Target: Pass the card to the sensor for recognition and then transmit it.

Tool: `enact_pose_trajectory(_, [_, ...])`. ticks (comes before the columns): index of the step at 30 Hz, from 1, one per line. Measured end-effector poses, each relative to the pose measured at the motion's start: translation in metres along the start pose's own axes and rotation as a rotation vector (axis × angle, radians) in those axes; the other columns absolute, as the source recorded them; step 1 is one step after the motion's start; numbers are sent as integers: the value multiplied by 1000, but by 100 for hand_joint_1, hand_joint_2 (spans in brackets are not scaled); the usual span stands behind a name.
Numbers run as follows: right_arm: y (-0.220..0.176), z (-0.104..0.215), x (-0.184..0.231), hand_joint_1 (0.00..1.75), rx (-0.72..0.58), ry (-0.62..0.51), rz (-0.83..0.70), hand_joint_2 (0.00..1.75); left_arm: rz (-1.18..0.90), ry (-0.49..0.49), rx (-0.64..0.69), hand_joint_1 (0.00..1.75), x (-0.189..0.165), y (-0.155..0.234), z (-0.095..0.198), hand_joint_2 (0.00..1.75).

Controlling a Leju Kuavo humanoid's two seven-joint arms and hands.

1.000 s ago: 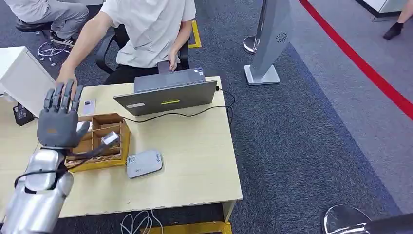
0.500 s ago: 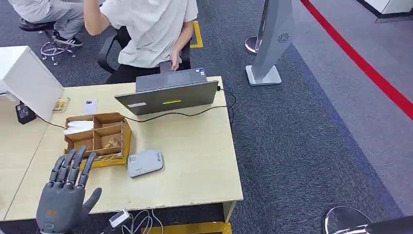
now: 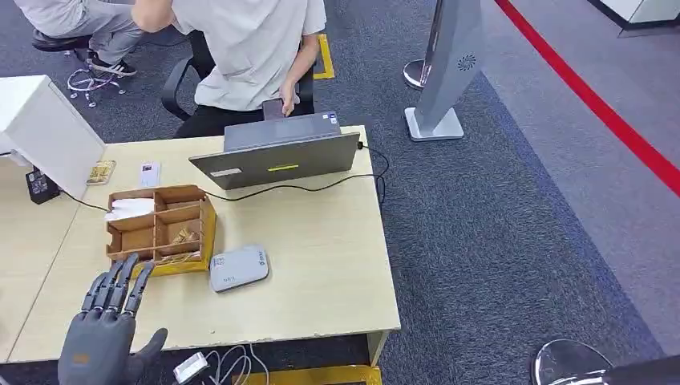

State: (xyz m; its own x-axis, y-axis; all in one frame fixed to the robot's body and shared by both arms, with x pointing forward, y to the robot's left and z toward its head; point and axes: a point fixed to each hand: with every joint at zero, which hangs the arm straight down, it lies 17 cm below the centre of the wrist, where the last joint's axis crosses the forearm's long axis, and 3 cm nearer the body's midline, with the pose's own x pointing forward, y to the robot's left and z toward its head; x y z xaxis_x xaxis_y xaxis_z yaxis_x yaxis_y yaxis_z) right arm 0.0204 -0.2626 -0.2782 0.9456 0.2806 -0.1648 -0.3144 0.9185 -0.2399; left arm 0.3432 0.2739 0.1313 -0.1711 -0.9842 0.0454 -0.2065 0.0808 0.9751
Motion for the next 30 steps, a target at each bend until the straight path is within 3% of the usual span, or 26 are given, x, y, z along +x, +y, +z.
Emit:
enact_pose_trajectory(11, [2,0,1,0,9,-6,34,175,-54,101,-94,0,-44,-49,-30,175])
enact_pose_trajectory(24, [-2,2,11,0,-5,-46,140,175,-163,115,135,0,-43,-44,-101,175])
enact_pose_trajectory(30, [-4,1,13,0,-11,-60,177,175,-166,136,108,0,-46,-60,-119,175])
